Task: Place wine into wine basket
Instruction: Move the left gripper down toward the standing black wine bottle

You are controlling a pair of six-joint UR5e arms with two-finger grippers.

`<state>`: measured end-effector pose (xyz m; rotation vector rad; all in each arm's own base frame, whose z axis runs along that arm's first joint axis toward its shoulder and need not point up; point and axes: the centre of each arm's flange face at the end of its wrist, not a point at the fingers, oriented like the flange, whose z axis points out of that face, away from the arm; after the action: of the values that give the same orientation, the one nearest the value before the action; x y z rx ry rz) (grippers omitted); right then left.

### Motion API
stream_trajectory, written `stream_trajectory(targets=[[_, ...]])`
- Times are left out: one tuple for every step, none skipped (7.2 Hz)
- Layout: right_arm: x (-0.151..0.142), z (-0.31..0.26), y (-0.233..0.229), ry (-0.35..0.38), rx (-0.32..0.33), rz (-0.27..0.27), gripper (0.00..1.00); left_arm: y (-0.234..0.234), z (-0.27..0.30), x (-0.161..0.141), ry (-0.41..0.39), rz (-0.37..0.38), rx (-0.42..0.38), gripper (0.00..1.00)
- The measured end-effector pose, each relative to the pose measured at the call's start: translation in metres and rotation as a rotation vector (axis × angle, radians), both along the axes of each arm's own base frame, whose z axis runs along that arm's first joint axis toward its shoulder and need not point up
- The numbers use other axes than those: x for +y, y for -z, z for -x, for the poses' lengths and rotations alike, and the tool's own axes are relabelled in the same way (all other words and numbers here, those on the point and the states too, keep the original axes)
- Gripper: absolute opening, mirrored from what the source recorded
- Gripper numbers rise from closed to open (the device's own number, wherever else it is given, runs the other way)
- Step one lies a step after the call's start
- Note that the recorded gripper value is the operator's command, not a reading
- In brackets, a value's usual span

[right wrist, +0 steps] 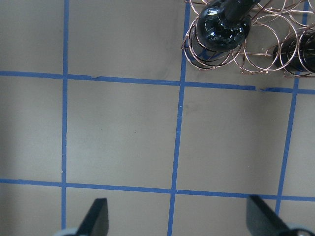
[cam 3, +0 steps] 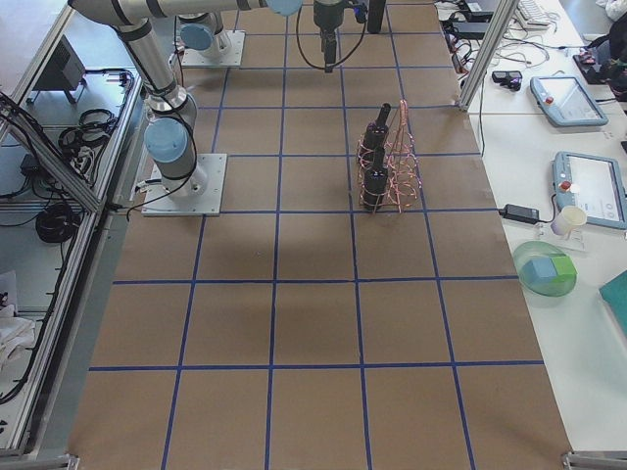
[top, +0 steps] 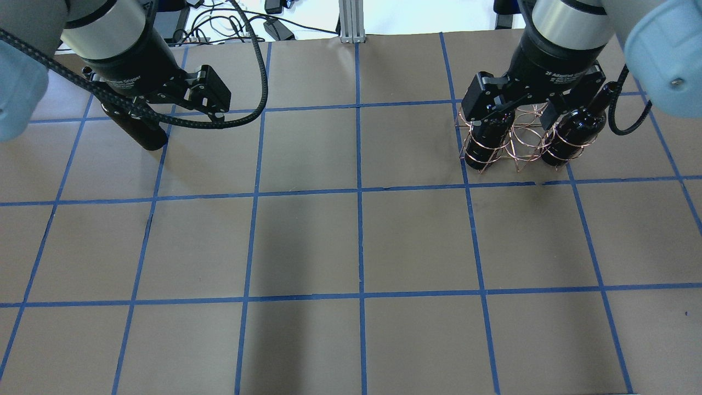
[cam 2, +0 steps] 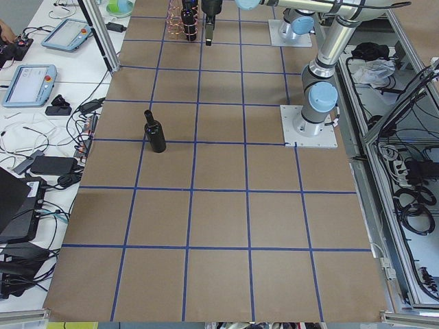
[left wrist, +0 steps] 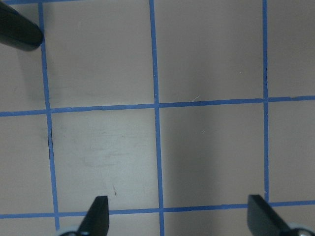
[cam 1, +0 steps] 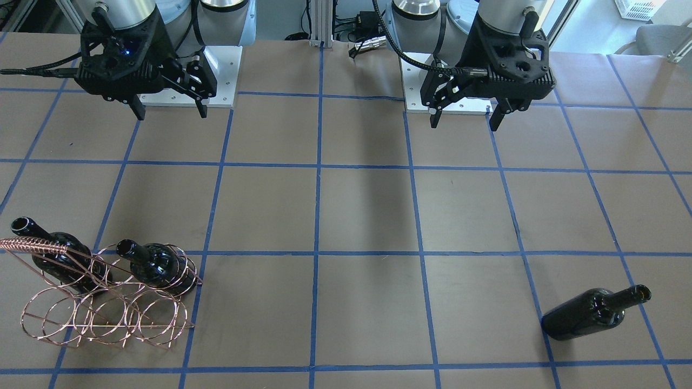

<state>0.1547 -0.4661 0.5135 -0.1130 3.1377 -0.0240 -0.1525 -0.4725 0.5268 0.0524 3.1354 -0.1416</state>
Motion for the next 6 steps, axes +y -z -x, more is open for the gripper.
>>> stream_trajectory(targets=[[0.000,0.000,0.000,0.001,0.000,0.000,1.00,0.000,0.000,0.000,0.001,0.000,0.000,1.00],[-0.002,0.002,0.001,0.006,0.000,-0.004,1.00,0.001,0.000,0.000,0.000,-0.002,0.000,1.00],[-0.004,0.007,0.003,0.015,0.000,-0.009,1.00,0.001,0.000,0.000,0.000,-0.004,-0.002,1.00],[-0.006,0.011,0.004,0.025,0.000,-0.011,1.00,0.002,0.000,0.002,-0.001,-0.005,-0.004,1.00],[-0.007,0.014,0.004,0.031,-0.001,-0.012,1.00,0.002,-0.001,0.003,0.001,-0.005,-0.006,1.00],[-0.007,0.016,0.004,0.034,-0.001,-0.012,1.00,0.004,-0.002,0.005,0.004,-0.008,-0.013,1.00]])
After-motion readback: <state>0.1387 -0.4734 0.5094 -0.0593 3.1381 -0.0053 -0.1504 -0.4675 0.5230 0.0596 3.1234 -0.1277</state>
